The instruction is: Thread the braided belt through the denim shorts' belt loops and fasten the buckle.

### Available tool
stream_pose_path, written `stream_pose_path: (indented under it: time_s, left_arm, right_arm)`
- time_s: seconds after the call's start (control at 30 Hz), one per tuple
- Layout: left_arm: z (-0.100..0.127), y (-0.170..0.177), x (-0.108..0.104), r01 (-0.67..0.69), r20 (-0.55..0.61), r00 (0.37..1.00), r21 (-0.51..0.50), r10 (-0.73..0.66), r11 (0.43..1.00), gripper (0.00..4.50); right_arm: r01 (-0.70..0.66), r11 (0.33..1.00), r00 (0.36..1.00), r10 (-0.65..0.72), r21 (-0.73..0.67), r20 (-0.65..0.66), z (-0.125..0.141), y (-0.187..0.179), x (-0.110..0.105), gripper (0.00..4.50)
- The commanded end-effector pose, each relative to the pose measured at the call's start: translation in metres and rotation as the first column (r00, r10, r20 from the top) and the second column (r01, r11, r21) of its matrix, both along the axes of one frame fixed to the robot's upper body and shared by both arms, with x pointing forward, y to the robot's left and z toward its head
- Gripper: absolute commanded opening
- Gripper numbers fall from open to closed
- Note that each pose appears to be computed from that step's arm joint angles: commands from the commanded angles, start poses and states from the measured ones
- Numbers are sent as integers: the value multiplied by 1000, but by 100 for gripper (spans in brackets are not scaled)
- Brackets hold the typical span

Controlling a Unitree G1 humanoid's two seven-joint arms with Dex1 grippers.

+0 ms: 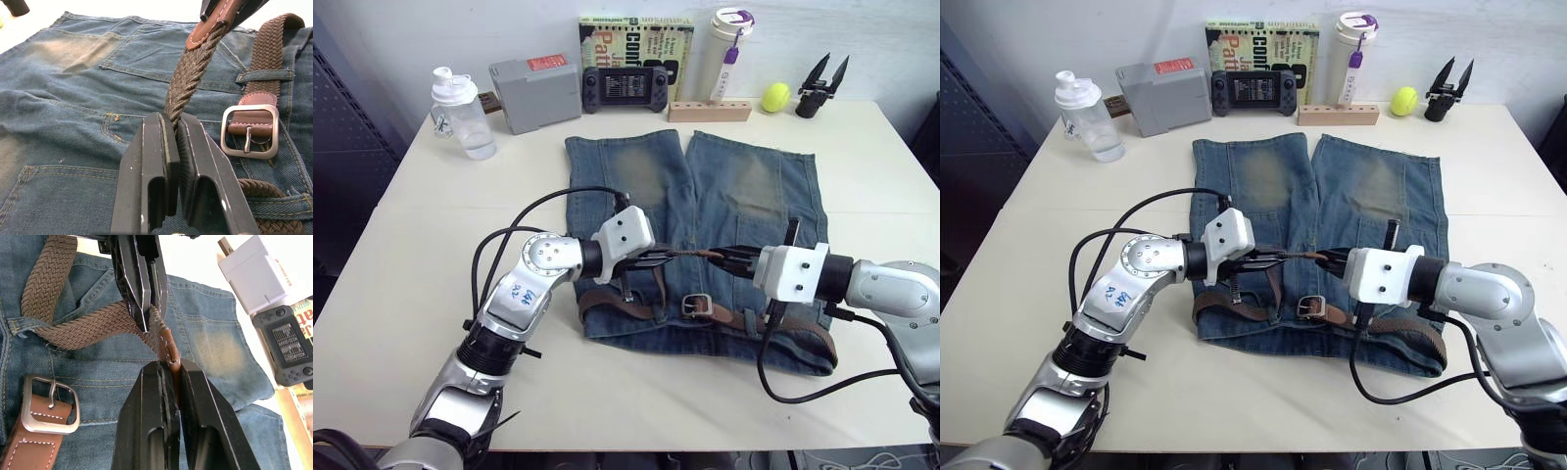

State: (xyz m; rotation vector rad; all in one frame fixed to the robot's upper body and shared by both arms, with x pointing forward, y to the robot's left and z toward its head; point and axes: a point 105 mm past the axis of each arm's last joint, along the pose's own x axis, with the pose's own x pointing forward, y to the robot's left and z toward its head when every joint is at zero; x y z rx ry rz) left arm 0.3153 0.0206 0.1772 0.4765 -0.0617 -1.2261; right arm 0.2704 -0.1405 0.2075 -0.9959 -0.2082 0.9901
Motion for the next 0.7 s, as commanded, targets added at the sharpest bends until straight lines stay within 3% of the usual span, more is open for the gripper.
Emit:
stream_pose_path:
  time_s: [0.03, 0.13, 0.27, 0.43, 0.47, 0.7]
  left_arm:
    - [13, 1, -2, -31, 43, 999, -38, 32, 999, 5]
    - [12, 2, -2, -53, 41, 998, -40, 55, 998, 5]
    - [8, 4, -4, -86, 21, 996, -51, 87, 995, 0]
    - [16, 10, 1, -121, 26, 992, -70, 123, 990, 0]
    - [20, 10, 3, -122, 31, 992, -78, 125, 989, 0]
    - [26, 6, 4, -104, 41, 993, -75, 107, 992, 0]
  right_arm:
    - [7, 999, 1000, -7, 34, -19, 7, 4, -4, 0]
    - [44, 997, 998, -41, 62, -50, 8, 1, -3, 0]
    - [158, 977, 980, -137, 144, -147, 5, -12, -3, 170]
    - [252, 960, 937, -211, 120, -279, -18, -26, -20, 419]
    - [256, 959, 931, -212, 119, -297, -24, -24, -23, 442]
    - [313, 947, 892, -266, 74, -366, -65, -17, -35, 442]
